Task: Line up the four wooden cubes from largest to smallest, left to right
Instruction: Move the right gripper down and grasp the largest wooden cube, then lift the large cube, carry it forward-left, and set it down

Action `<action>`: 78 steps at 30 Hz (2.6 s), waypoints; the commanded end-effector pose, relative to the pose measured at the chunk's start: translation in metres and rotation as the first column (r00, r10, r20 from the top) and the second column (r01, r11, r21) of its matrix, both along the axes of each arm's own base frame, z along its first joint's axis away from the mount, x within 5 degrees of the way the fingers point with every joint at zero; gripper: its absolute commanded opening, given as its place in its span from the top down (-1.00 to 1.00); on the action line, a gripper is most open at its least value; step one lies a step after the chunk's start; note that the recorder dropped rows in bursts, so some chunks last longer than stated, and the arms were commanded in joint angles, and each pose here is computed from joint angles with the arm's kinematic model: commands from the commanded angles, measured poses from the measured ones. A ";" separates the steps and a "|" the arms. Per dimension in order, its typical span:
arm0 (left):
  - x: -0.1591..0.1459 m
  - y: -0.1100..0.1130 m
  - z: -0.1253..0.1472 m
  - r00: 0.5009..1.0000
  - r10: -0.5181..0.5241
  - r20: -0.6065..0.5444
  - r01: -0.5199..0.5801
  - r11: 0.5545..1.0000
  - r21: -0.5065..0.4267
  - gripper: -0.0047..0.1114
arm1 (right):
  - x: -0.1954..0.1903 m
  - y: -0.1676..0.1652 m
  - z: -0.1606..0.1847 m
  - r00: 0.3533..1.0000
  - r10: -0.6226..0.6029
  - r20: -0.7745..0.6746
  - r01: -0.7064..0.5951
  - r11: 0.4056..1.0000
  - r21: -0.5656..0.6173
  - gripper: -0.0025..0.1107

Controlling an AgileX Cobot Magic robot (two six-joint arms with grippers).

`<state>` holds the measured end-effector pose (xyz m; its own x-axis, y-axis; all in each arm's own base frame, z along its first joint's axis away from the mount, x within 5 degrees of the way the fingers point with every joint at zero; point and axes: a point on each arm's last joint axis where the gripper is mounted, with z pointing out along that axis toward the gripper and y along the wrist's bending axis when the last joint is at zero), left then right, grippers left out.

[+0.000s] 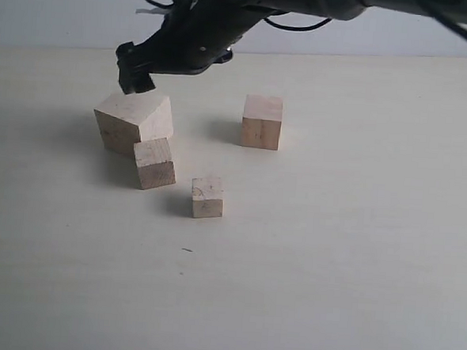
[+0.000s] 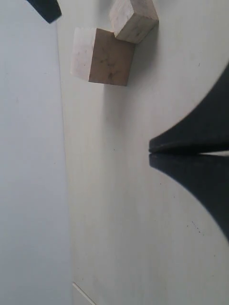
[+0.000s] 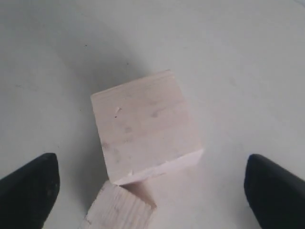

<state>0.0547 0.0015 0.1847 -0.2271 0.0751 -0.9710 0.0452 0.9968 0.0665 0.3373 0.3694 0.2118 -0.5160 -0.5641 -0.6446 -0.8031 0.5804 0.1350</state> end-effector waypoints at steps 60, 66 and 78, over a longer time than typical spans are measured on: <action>0.000 0.000 0.000 1.000 0.000 0.008 0.000 1.000 0.000 0.92 | -0.107 0.041 -0.082 0.757 0.654 0.001 -0.646 0.748 -0.152 0.95; 0.000 0.000 0.000 1.000 0.000 0.008 0.000 1.000 0.000 0.92 | -0.108 0.041 -0.084 0.754 0.657 -0.009 -0.650 0.744 -0.152 0.30; 0.000 0.000 0.000 1.000 0.000 0.008 0.000 1.000 0.000 0.92 | -0.112 0.039 -0.057 0.774 0.632 -0.036 -0.631 0.768 -0.109 -0.87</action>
<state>0.0547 0.0015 0.1847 -0.2270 0.0756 -0.9709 0.0453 0.9967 0.0670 0.2258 0.4085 0.1344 0.0122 -0.8451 -0.5344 -0.9926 -0.0746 0.0954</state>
